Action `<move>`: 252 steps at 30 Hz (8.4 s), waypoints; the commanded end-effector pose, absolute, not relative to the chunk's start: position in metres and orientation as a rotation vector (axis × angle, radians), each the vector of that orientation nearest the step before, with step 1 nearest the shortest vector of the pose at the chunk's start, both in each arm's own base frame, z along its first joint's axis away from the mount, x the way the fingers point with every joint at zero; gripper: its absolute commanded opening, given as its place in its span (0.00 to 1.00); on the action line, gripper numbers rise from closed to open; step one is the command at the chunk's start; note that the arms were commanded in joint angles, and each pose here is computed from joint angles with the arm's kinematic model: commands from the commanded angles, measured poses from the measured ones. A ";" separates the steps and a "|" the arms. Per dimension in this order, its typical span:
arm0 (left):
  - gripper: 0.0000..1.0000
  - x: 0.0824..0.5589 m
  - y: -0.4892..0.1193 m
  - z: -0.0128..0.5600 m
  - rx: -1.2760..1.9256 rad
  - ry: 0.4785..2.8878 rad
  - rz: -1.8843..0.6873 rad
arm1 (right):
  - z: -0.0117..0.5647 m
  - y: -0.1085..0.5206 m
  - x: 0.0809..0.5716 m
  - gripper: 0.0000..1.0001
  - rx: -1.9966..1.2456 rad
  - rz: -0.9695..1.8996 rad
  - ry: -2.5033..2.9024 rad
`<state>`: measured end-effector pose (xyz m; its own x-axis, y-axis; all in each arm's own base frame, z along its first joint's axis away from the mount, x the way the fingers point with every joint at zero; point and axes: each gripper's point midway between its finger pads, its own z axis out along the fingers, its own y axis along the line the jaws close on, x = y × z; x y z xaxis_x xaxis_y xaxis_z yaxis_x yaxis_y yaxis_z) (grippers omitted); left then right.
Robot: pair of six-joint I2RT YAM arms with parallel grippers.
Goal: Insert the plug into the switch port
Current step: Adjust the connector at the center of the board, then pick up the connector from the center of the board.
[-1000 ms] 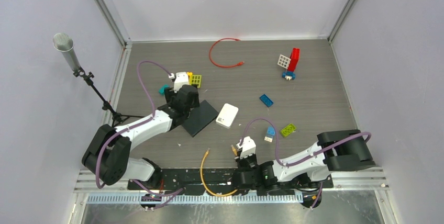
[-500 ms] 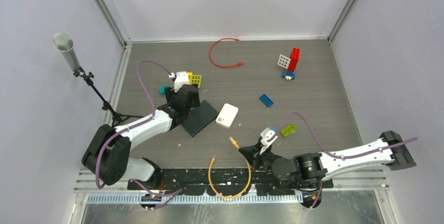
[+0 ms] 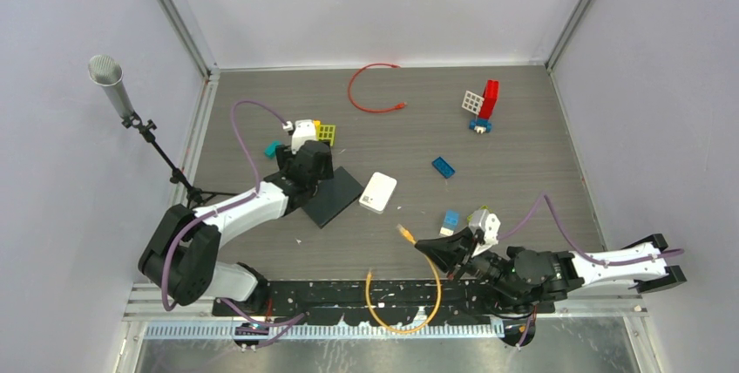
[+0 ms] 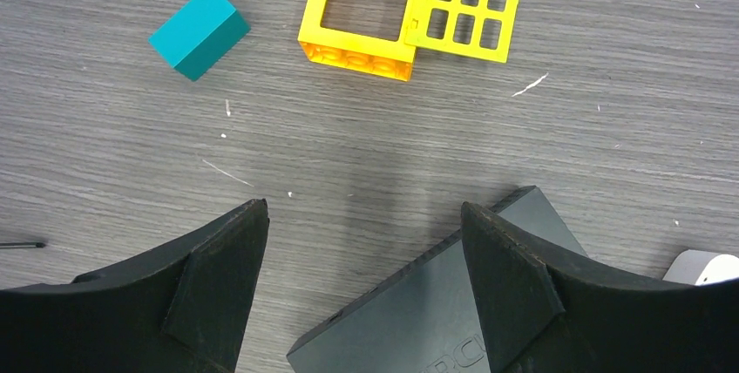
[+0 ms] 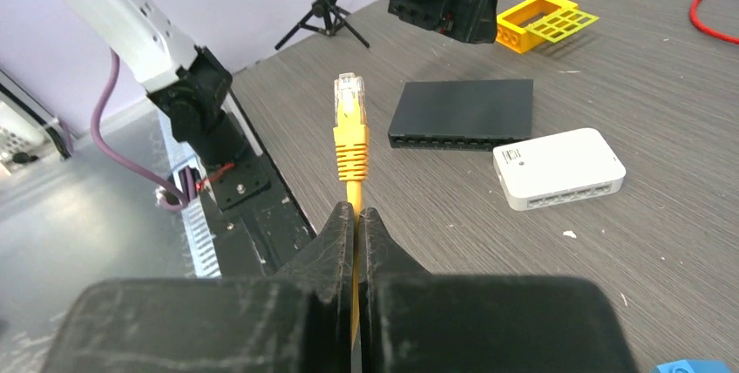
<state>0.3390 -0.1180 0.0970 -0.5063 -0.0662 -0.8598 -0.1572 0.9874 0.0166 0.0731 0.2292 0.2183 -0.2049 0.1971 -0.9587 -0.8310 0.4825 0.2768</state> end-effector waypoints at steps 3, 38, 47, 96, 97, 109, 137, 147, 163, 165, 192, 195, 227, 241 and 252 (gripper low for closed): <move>0.83 0.349 -0.124 0.111 -0.188 2.071 0.079 | 0.210 0.231 0.070 0.01 -0.660 0.996 1.493; 0.82 0.349 -0.133 0.114 -0.151 2.076 0.022 | 0.323 0.208 0.038 0.01 -0.498 1.444 1.147; 0.82 0.336 -0.156 0.158 -0.088 1.991 -0.230 | 0.283 0.211 0.075 0.00 -0.461 1.155 1.367; 0.37 0.130 -0.333 0.290 0.146 1.686 -1.547 | 0.281 0.258 0.106 0.00 -0.429 0.809 1.454; 0.33 0.130 -0.333 0.290 0.144 1.686 -1.549 | 0.280 0.258 0.106 0.00 -0.430 0.809 1.456; 0.00 0.127 -0.320 0.286 0.195 1.634 -1.507 | 0.265 0.255 0.097 0.47 -0.465 0.857 1.542; 0.00 0.112 -0.270 0.349 0.221 1.303 -1.522 | 0.259 0.282 0.054 0.61 -0.286 1.403 1.524; 0.01 0.121 -0.258 0.321 0.190 1.398 -1.424 | 0.262 0.265 0.066 0.01 -0.324 1.273 1.542; 0.75 0.115 -0.188 0.277 0.113 1.581 -1.241 | 0.272 0.202 0.109 0.01 -0.460 0.724 1.677; 0.74 0.117 -0.170 0.269 0.058 1.602 -1.202 | 0.271 0.195 0.120 0.00 -0.490 0.516 1.716; 0.72 0.132 -0.116 0.261 -0.049 1.701 -0.927 | 0.064 0.327 0.053 0.73 -1.407 -0.412 1.686; 0.73 0.133 -0.116 0.262 -0.054 1.690 -0.925 | 0.069 0.337 0.032 0.77 -1.411 -0.136 1.797; 0.81 0.226 -0.217 0.243 0.181 1.912 -0.769 | 0.059 0.236 0.236 0.66 -0.308 0.408 2.266; 0.81 0.276 -0.223 0.246 0.190 1.892 -0.755 | 0.030 0.247 0.268 0.50 -0.381 0.313 2.269; 0.79 0.296 -0.214 0.238 0.106 1.821 -0.713 | 0.055 0.272 0.230 0.08 -0.580 0.509 2.208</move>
